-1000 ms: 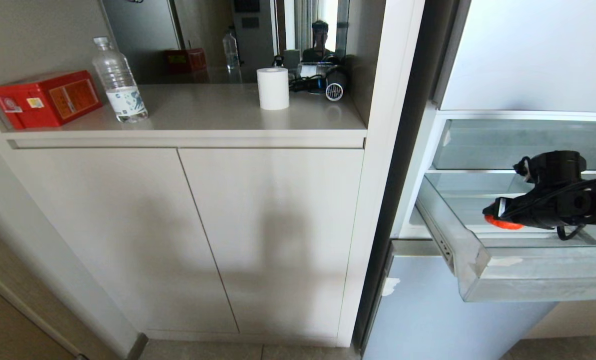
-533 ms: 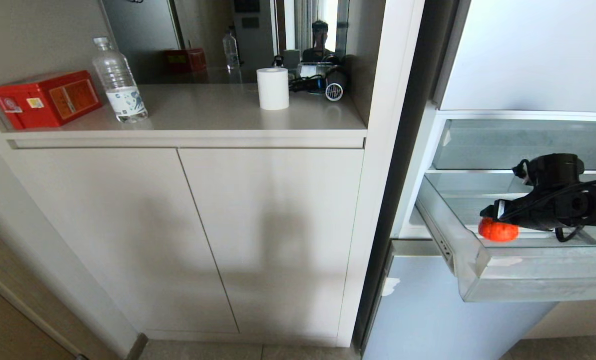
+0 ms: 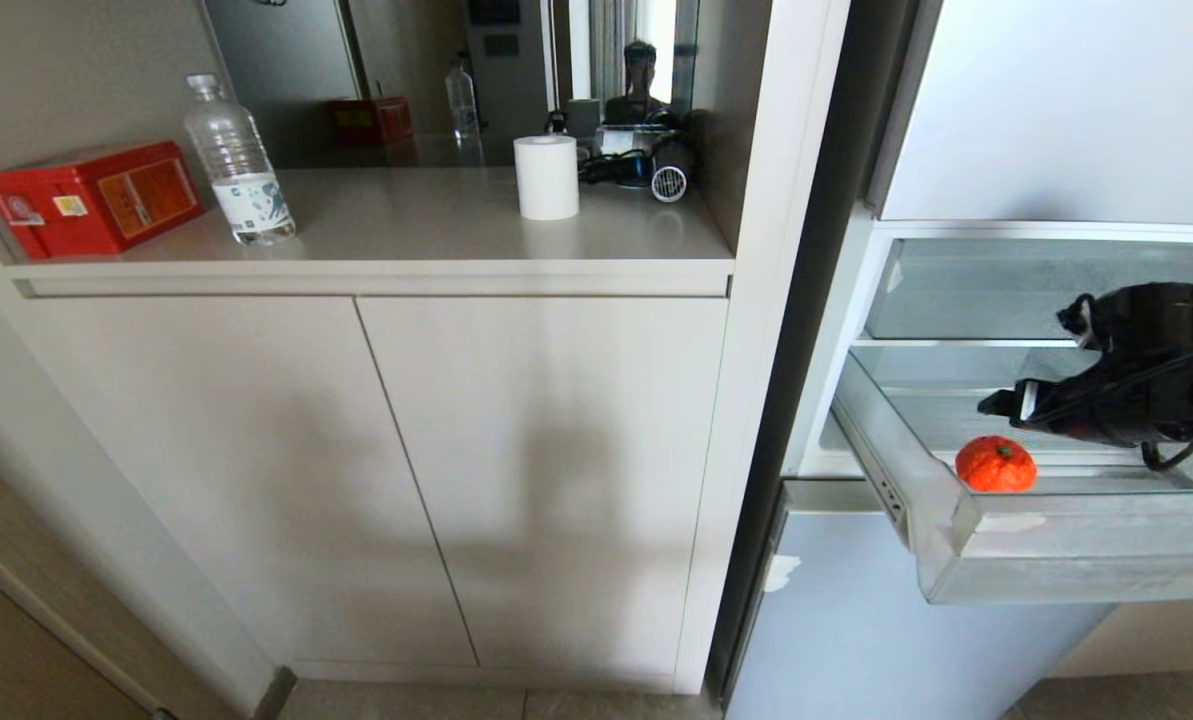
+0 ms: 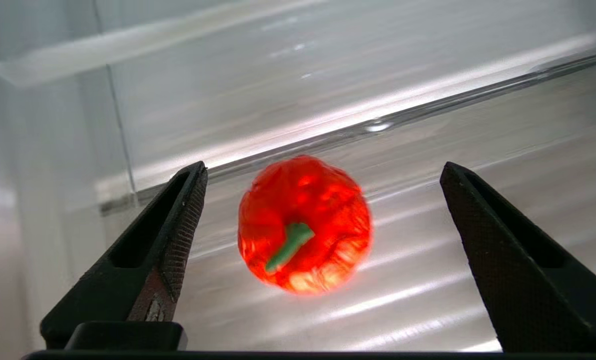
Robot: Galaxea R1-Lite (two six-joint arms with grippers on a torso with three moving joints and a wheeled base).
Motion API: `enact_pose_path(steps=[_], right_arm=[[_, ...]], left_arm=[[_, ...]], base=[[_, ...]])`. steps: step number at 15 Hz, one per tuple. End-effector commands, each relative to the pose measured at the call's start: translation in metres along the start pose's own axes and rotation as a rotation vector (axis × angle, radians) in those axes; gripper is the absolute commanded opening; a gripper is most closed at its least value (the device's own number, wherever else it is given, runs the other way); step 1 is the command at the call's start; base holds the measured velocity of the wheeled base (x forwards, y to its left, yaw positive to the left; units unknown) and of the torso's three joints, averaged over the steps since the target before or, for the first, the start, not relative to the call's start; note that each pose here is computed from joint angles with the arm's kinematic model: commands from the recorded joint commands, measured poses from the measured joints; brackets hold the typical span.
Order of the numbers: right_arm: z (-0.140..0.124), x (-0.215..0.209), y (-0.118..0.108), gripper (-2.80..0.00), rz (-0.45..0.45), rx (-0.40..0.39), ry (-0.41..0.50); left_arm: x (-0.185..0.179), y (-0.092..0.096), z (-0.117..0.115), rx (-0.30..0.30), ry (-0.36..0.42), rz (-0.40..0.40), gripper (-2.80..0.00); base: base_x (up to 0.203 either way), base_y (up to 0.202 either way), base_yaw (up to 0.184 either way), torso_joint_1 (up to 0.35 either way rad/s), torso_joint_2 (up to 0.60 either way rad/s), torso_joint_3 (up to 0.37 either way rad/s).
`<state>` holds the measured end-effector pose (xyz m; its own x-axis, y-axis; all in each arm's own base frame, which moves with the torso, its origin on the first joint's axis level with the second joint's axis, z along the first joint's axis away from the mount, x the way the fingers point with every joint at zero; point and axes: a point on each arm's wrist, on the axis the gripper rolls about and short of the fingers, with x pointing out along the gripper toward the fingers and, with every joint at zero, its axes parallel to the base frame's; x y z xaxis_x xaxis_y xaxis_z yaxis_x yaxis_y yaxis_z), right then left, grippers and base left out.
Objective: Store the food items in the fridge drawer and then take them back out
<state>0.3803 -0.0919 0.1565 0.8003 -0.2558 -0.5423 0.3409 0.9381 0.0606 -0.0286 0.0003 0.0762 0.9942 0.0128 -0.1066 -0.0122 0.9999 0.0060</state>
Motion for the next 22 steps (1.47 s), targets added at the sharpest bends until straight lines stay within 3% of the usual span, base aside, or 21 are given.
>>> enact_pose_path(steps=[1, 2, 5, 8, 14, 19, 22], right_arm=[[0.01, -0.027, -0.001, -1.72, 0.004, 0.003, -0.052], [0.007, -0.037, -0.003, -2.8, 0.003, 0.004, -0.049], [0.004, -0.07, -0.005, -2.8, 0.007, 0.013, -0.076], [0.005, -0.122, -0.008, -2.8, 0.017, 0.019, -0.159], [-0.066, -0.225, -0.021, -2.8, 0.037, 0.031, -0.264], [-0.133, -0.302, -0.027, -2.8, 0.172, -0.006, -0.477], [-0.181, -0.329, -0.039, -2.8, 0.248, -0.087, -0.627]], left_arm=[[0.0, 0.0, 0.0, 0.0, 0.001, 0.0, -2.8], [0.0, 0.0, 0.0, 0.0, 0.001, 0.0, -2.8], [0.0, 0.0, 0.0, 0.0, 0.001, 0.001, -2.8], [0.0, 0.0, 0.0, 0.0, 0.001, 0.0, -2.8], [0.0, 0.0, 0.0, 0.0, 0.001, 0.0, -2.8], [0.0, 0.0, 0.0, 0.0, 0.001, 0.001, -2.8], [0.0, 0.0, 0.0, 0.0, 0.001, 0.0, -2.8]], base=[[0.0, 0.0, 0.0, 0.0, 0.0, 0.0], [0.0, 0.0, 0.0, 0.0, 0.0, 0.0], [0.0, 0.0, 0.0, 0.0, 0.0, 0.0], [0.0, 0.0, 0.0, 0.0, 0.0, 0.0], [0.0, 0.0, 0.0, 0.0, 0.0, 0.0], [0.0, 0.0, 0.0, 0.0, 0.0, 0.0], [0.0, 0.0, 0.0, 0.0, 0.0, 0.0]])
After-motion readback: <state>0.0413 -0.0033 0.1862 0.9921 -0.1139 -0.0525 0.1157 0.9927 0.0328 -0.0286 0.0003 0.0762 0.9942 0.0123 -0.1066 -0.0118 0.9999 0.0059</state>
